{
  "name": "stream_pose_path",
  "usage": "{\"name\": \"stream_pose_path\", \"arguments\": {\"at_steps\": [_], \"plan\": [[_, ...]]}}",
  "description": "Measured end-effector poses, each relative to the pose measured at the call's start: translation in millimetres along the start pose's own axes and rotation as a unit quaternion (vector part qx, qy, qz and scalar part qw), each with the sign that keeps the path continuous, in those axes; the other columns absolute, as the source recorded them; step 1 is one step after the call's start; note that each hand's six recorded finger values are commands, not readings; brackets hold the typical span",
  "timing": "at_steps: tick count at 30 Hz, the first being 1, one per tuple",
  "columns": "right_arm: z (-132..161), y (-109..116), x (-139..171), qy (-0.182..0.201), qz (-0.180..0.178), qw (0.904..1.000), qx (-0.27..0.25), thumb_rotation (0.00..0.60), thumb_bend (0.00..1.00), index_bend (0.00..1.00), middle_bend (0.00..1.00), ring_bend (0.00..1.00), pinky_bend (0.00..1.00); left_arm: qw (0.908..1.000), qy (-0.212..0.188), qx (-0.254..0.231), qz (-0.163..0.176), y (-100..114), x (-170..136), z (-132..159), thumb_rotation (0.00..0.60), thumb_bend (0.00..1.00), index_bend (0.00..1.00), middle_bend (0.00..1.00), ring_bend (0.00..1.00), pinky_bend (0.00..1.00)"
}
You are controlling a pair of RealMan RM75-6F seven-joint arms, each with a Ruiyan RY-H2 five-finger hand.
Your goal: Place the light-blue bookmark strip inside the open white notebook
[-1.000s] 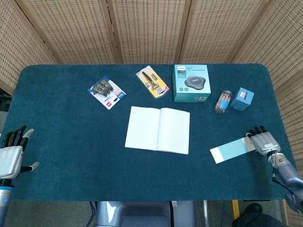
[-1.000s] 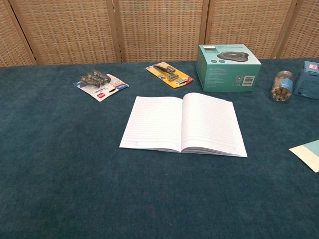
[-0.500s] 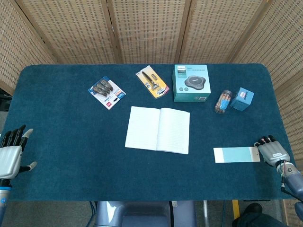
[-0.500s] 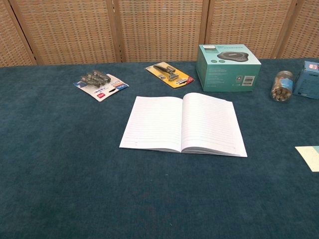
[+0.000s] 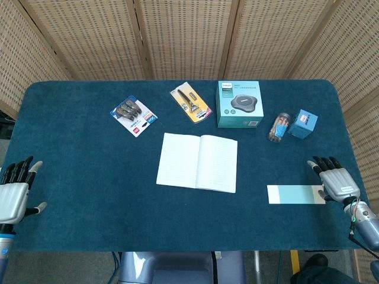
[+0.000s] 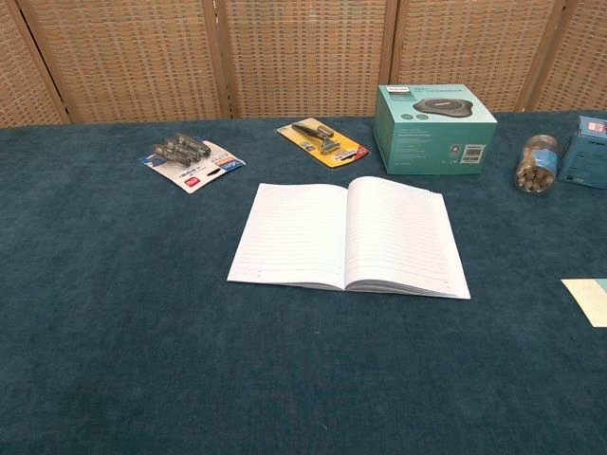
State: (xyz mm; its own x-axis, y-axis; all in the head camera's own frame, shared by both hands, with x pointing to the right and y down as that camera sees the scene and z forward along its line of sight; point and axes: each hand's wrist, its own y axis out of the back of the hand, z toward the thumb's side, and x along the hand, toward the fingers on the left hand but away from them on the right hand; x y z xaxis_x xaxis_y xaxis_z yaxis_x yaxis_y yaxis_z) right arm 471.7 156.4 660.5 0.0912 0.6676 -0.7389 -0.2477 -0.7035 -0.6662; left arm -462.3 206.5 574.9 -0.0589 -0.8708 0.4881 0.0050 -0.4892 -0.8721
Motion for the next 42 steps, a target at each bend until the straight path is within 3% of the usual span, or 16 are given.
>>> {"name": "stream_pose_path", "arguments": {"at_steps": [4,10,14,42], "plan": [[11.7,-6.0,0.7,0.031,0.015,0.9993,-0.012,0.600,0.00,0.01,0.00,0.00,0.00,1.0000,-0.001,0.001,-0.002,-0.9,0.4,0.0,0.600,0.00,0.00,0.00,0.00,0.00],[34.6,-8.5,-6.5,0.065,0.020,0.9977,-0.010,0.600,0.00,0.21,0.00,0.00,0.00,1.0000,-0.002,0.003,-0.004,-2.1,1.3,1.1,0.600,0.00,0.00,0.00,0.00,0.00],[46.7,-7.4,-13.0,0.076,0.017,0.9970,-0.001,0.600,0.00,0.25,0.00,0.00,0.00,1.0000,0.000,0.003,-0.004,-2.2,1.1,0.3,0.600,0.00,0.00,0.00,0.00,0.00],[69.6,-28.4,-18.5,0.105,0.001,0.9944,0.015,0.600,0.00,0.25,0.00,0.00,0.00,0.9999,0.012,0.000,0.004,-0.1,2.3,-3.8,0.600,0.00,0.00,0.00,0.00,0.00]]}}
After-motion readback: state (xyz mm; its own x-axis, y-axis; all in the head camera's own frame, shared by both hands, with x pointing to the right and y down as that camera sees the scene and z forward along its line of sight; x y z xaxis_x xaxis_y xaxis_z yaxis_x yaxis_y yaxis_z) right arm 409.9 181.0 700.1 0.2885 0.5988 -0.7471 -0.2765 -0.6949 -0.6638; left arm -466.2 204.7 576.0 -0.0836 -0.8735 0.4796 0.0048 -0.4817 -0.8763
